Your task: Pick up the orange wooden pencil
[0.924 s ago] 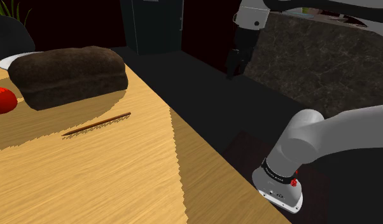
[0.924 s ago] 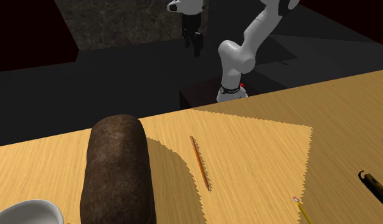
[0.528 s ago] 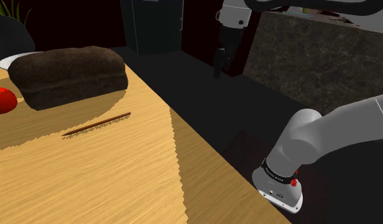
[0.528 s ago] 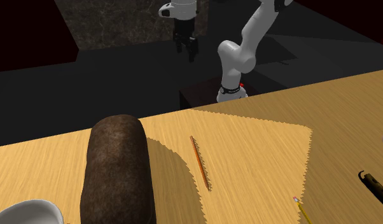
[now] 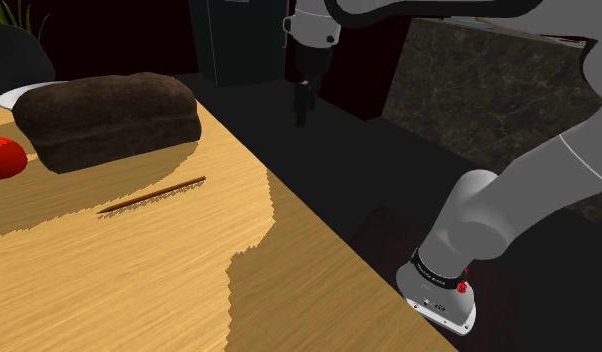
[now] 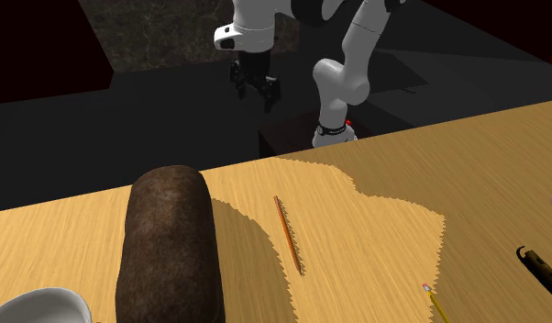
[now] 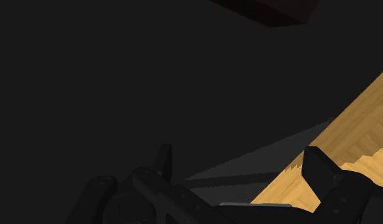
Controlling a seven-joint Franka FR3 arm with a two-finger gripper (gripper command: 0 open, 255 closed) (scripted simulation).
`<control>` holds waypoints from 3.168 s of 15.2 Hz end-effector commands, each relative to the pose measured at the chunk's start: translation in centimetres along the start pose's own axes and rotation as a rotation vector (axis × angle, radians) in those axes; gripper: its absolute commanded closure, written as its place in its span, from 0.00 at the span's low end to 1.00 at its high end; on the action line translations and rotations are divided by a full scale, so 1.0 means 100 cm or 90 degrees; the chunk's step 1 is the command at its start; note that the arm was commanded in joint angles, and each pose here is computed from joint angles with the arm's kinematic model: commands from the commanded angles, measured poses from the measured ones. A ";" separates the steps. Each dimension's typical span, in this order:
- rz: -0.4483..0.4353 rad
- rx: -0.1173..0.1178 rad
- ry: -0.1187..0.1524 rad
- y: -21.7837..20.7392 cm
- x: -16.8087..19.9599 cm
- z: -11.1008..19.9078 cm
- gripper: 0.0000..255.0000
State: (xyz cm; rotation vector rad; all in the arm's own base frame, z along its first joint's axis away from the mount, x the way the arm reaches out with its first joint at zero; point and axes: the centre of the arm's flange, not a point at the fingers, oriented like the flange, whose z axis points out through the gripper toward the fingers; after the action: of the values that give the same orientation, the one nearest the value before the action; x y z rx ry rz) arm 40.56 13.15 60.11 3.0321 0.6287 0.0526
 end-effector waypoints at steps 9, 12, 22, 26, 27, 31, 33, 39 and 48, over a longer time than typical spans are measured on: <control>-0.240 -0.042 0.024 -0.090 0.099 0.006 0.00; -0.312 -0.055 0.031 -0.123 0.121 0.009 0.00; -0.551 -0.098 0.054 -0.246 0.165 0.024 0.00; -0.591 -0.105 0.058 -0.269 0.167 0.037 0.00; -0.591 -0.105 0.058 -0.269 0.167 0.043 0.00; -0.591 -0.105 0.058 -0.270 0.166 0.064 0.00; -0.591 -0.105 0.058 -0.270 0.166 0.067 0.00; -0.591 -0.105 0.058 -0.269 0.166 0.066 1.00; -0.591 -0.105 0.058 -0.269 0.167 0.040 1.00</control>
State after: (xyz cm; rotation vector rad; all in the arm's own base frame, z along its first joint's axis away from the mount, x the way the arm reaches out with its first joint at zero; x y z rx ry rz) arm 45.39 44.23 54.66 2.3045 1.8299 0.1904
